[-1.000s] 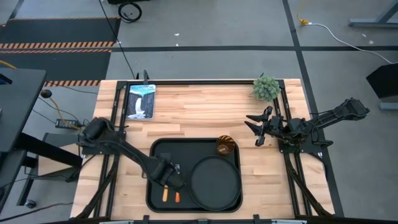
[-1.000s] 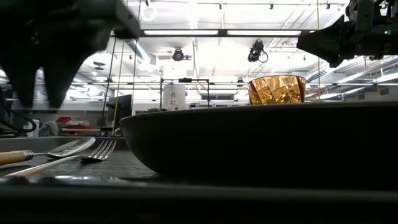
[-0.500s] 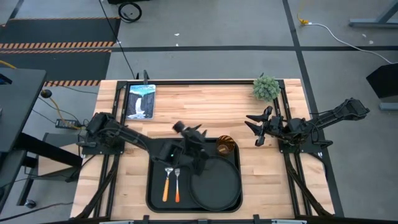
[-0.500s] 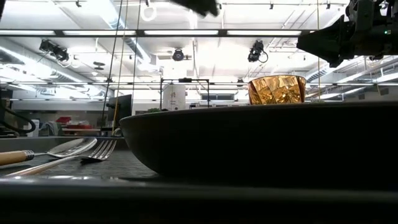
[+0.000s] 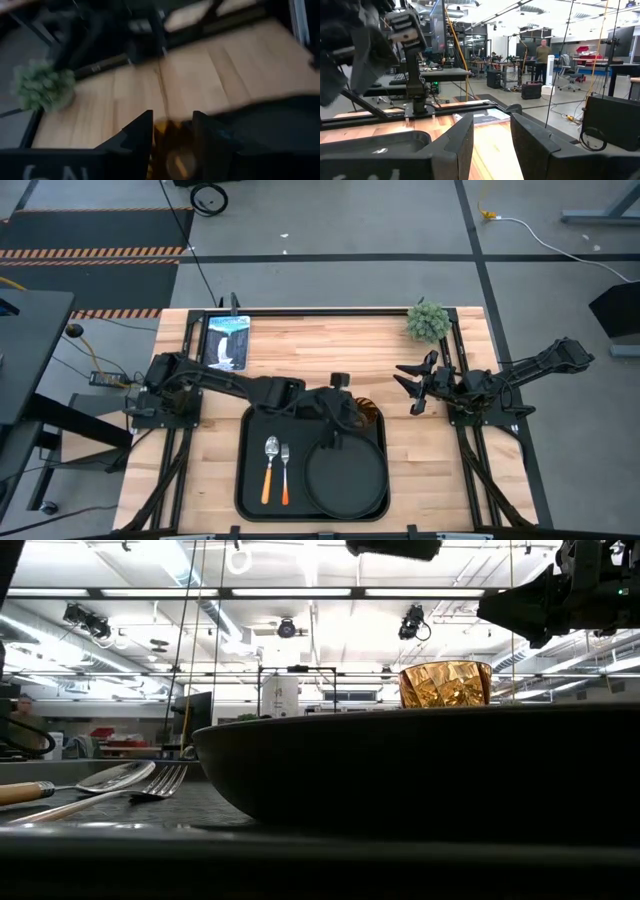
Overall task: Pick and place plate/cup/fork/spoon on tray
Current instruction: Put the yellow spoon on the black tray, on the left side of the orange fork, then return to Home Position
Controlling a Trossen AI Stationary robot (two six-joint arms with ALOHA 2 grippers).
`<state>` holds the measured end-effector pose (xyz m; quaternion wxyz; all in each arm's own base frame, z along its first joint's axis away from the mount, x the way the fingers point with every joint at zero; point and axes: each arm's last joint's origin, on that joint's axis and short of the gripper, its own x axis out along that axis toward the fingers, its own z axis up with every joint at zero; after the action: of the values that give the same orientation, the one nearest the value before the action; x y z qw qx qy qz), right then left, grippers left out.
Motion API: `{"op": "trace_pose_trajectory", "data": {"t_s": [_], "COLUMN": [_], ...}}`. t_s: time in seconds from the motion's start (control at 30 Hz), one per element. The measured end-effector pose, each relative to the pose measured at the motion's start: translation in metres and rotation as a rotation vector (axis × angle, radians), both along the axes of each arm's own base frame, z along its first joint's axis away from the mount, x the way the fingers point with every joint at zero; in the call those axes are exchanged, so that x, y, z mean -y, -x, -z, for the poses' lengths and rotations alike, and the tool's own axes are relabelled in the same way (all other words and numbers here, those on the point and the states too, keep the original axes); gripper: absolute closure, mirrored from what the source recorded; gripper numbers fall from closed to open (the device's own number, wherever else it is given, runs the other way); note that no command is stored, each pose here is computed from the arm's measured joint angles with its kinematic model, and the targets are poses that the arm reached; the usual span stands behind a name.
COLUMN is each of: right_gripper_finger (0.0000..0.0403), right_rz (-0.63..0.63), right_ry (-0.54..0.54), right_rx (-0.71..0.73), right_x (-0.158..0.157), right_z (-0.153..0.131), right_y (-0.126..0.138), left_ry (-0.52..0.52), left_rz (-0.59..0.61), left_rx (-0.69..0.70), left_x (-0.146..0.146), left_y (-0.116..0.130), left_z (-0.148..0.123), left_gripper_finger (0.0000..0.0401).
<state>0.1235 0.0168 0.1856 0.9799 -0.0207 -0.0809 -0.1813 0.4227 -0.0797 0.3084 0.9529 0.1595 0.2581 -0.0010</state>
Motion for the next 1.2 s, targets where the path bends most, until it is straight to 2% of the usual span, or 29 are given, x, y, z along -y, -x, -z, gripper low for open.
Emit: {"op": "trace_pose_trajectory", "data": {"t_s": [0.13, 0.27, 0.37, 0.43, 0.53, 0.73, 0.9, 0.97, 1.1, 1.2], "right_gripper_finger": [0.0266, 0.0266, 0.0266, 0.0266, 0.0266, 0.0266, 0.0266, 0.0266, 0.0266, 0.0266], "right_rz": [0.000, 0.000, 0.000, 0.000, 0.000, 0.000, 0.000, 0.000, 0.000, 0.000], "right_ry": [0.000, 0.000, 0.000, 0.000, 0.000, 0.000, 0.000, 0.000, 0.000, 0.000], "right_rx": [0.000, 0.001, 0.000, 0.001, 0.001, 0.000, 0.000, 0.000, -0.001, -0.001], "right_x": [0.000, 0.000, 0.000, 0.000, 0.000, 0.000, 0.000, 0.000, 0.000, 0.000], "right_z": [0.000, 0.000, 0.000, 0.000, 0.000, 0.000, 0.000, 0.000, 0.000, 0.000], "right_y": [0.000, 0.000, 0.000, 0.000, 0.000, 0.000, 0.000, 0.000, 0.000, 0.000], "left_ry": [0.020, 0.044, 0.141, 0.245, 0.373, 0.273, 0.148, 0.096, 0.045, 0.052], "left_rz": [-0.021, -0.031, -0.058, -0.085, -0.122, -0.018, 0.088, 0.119, 0.146, 0.153], "left_rx": [0.120, 0.180, 0.283, 0.353, 0.376, 0.245, 0.150, 0.116, 0.063, 0.111], "left_x": [0.000, 0.001, 0.004, 0.005, 0.006, 0.018, 0.040, 0.049, 0.059, 0.055], "left_y": [-0.005, -0.007, -0.009, -0.011, -0.008, 0.022, 0.053, 0.071, 0.103, 0.133], "left_z": [-0.010, -0.016, -0.025, -0.031, -0.035, -0.053, -0.045, -0.035, 0.007, 0.032], "left_gripper_finger": [0.0253, 0.0253, 0.0253, 0.0253, 0.0253, 0.0253, 0.0253, 0.0253, 0.0253, 0.0253]}}
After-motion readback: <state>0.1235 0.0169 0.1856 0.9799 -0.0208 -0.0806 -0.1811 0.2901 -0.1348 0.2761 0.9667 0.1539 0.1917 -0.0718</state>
